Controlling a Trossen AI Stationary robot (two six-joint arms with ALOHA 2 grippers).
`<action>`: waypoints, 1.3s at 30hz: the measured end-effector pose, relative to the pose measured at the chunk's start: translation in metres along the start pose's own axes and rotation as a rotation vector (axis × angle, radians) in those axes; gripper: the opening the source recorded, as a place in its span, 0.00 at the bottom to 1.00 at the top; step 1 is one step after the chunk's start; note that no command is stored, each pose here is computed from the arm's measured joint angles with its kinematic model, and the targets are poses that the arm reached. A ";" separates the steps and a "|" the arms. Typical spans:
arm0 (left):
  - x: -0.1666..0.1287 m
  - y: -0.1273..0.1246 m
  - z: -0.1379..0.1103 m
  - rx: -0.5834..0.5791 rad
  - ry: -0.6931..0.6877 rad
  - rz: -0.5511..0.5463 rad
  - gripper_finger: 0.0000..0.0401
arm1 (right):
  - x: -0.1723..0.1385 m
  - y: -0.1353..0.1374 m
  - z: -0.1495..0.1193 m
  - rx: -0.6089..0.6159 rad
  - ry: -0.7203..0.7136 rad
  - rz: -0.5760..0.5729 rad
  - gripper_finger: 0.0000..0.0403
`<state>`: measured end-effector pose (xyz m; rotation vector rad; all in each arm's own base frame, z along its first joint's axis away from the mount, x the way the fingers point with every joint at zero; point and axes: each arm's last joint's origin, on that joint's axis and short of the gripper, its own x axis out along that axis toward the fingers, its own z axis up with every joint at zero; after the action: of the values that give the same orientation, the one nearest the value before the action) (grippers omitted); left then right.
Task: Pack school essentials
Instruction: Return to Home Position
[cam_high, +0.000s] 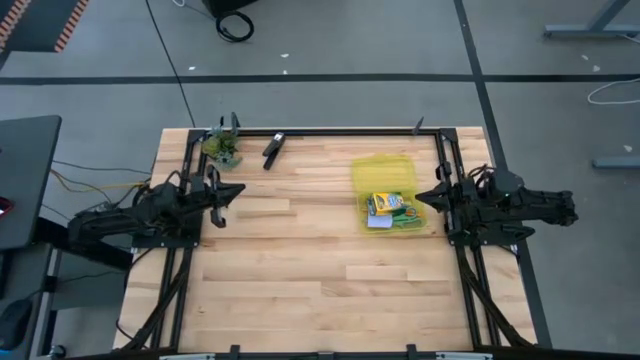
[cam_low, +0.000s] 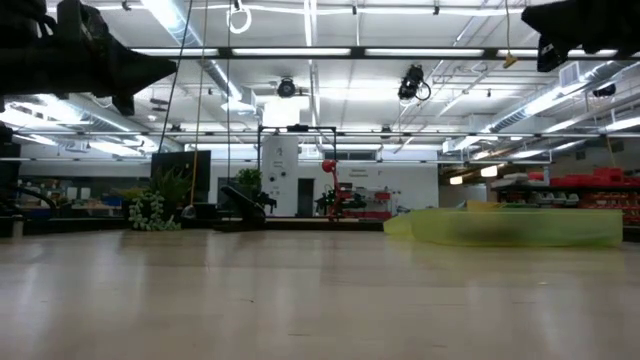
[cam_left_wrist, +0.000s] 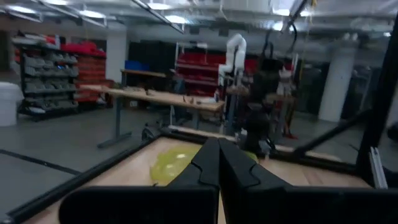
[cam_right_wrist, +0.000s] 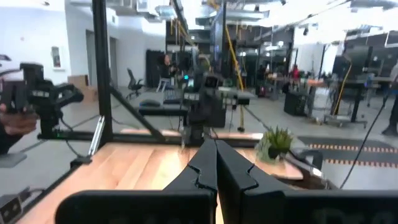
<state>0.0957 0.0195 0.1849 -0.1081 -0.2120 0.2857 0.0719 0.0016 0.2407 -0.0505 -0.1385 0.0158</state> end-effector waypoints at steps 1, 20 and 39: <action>-0.002 0.000 0.001 0.000 -0.010 0.008 0.01 | 0.001 0.000 -0.003 0.002 0.011 0.001 0.02; -0.003 -0.003 -0.005 0.013 0.048 -0.065 0.01 | 0.014 0.003 -0.055 0.102 0.035 -0.001 0.02; -0.004 -0.006 -0.015 -0.137 0.171 -0.109 0.05 | 0.014 0.003 -0.074 0.374 0.159 -0.056 0.02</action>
<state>0.0968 0.0111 0.1700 -0.2544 -0.0675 0.1517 0.0960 0.0012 0.1690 0.3246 0.0233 -0.0179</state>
